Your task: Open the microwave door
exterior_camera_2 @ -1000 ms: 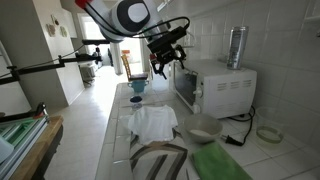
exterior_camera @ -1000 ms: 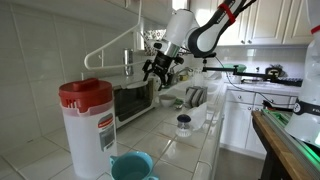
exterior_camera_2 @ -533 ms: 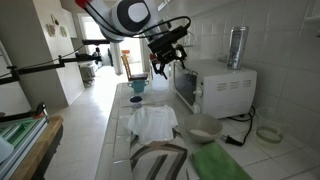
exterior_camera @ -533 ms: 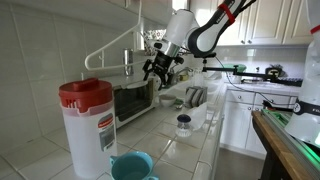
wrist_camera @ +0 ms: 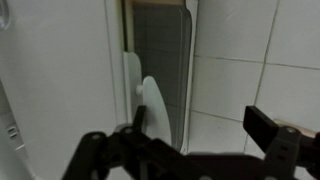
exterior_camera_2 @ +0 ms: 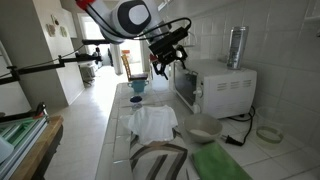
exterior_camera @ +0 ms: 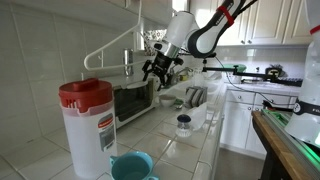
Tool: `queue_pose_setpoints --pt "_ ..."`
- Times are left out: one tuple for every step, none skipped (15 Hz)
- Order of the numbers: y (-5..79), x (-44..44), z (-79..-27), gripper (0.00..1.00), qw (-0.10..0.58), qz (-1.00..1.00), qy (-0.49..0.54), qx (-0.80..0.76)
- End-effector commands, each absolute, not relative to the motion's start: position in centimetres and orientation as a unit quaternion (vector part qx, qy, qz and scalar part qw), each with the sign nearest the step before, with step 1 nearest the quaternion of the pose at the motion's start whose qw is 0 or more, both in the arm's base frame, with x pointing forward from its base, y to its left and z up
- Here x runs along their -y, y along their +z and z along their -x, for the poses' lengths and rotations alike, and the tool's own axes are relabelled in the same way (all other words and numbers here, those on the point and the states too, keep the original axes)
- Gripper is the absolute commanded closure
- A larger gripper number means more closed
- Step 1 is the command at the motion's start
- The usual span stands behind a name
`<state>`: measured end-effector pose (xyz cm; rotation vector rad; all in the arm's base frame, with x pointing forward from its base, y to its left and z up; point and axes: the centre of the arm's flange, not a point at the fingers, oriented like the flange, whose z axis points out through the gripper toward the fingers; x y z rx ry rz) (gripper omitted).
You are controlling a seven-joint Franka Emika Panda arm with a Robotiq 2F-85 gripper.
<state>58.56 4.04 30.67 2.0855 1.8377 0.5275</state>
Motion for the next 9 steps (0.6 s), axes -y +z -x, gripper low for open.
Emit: queue_pose_setpoints --pt "30.71 -3.53 -59.58 0.0 0.154 -0.713 0.193 -0.656" --pt "30.67 -3.51 -59.59 0.0 0.154 -0.712 0.193 -0.657" --pt "30.58 -3.47 -59.59 0.0 0.154 -0.712 0.193 -0.657" --pt "30.53 -3.44 -59.62 0.0 0.154 -0.712 0.193 -0.657" --pt "30.48 -3.43 -59.68 0.0 0.154 -0.712 0.193 -0.657" --pt "30.44 -3.44 -59.71 0.0 0.154 -0.712 0.194 -0.657" --pt "30.39 -3.45 -59.77 0.0 0.154 -0.712 0.194 -0.657" --pt "30.32 -3.43 -59.85 0.0 0.154 -0.712 0.194 -0.658" --pt "30.27 -3.4 -59.93 0.0 0.153 -0.712 0.194 -0.658"
